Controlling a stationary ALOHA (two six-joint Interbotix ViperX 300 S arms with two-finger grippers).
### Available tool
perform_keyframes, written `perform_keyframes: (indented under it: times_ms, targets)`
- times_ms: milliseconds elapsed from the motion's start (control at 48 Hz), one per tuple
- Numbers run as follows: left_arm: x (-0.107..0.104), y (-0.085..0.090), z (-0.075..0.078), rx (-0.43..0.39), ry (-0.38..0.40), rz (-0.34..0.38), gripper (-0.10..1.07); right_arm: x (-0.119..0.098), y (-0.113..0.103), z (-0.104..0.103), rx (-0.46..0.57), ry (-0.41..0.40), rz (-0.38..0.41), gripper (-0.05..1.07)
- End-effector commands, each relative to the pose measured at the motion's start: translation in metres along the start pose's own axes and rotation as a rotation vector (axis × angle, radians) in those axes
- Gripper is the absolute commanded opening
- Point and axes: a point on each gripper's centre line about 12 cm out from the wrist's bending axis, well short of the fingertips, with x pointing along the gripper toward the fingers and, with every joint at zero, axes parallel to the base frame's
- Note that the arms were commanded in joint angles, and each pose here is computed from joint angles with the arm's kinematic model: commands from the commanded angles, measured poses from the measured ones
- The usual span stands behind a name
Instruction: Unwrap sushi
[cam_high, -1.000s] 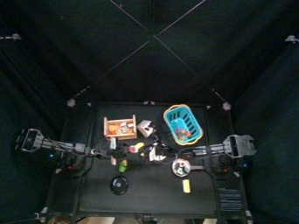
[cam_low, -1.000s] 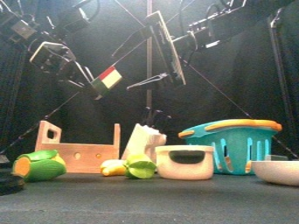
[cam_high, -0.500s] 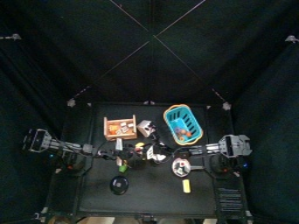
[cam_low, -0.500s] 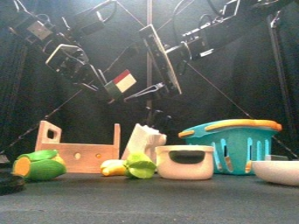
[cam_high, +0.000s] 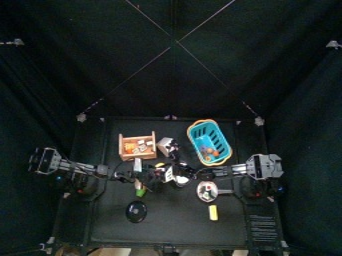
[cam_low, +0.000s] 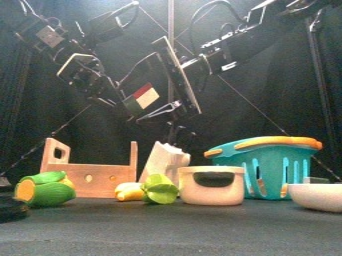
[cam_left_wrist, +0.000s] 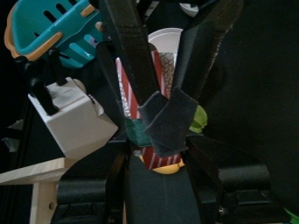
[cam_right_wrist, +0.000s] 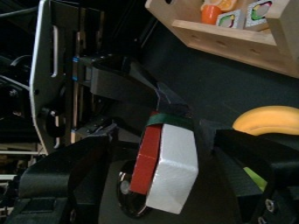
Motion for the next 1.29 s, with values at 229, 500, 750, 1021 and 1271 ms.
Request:
perform_keyframes:
  times_ms: [229, 500, 750, 1021, 1271]
  targets:
    - [-0.001, 0.005, 0.012, -0.013, -0.027, 0.014, 0.70, 0.000, 0.006, 0.014, 0.007, -0.033, 0.017, 0.94]
    - [-0.001, 0.005, 0.012, -0.013, -0.028, 0.013, 0.70, 0.001, 0.004, 0.014, 0.011, -0.033, 0.012, 0.82]
    - [-0.001, 0.005, 0.009, -0.013, -0.019, 0.016, 0.70, 0.000, 0.005, 0.015, 0.011, -0.034, 0.013, 0.75]
    - [0.000, 0.008, 0.002, -0.019, 0.001, 0.027, 0.70, -0.003, 0.006, 0.015, 0.011, -0.031, 0.017, 0.75]
    - [0.001, 0.009, -0.002, -0.022, 0.013, 0.031, 0.70, -0.007, 0.008, 0.018, 0.011, -0.033, 0.024, 0.75]
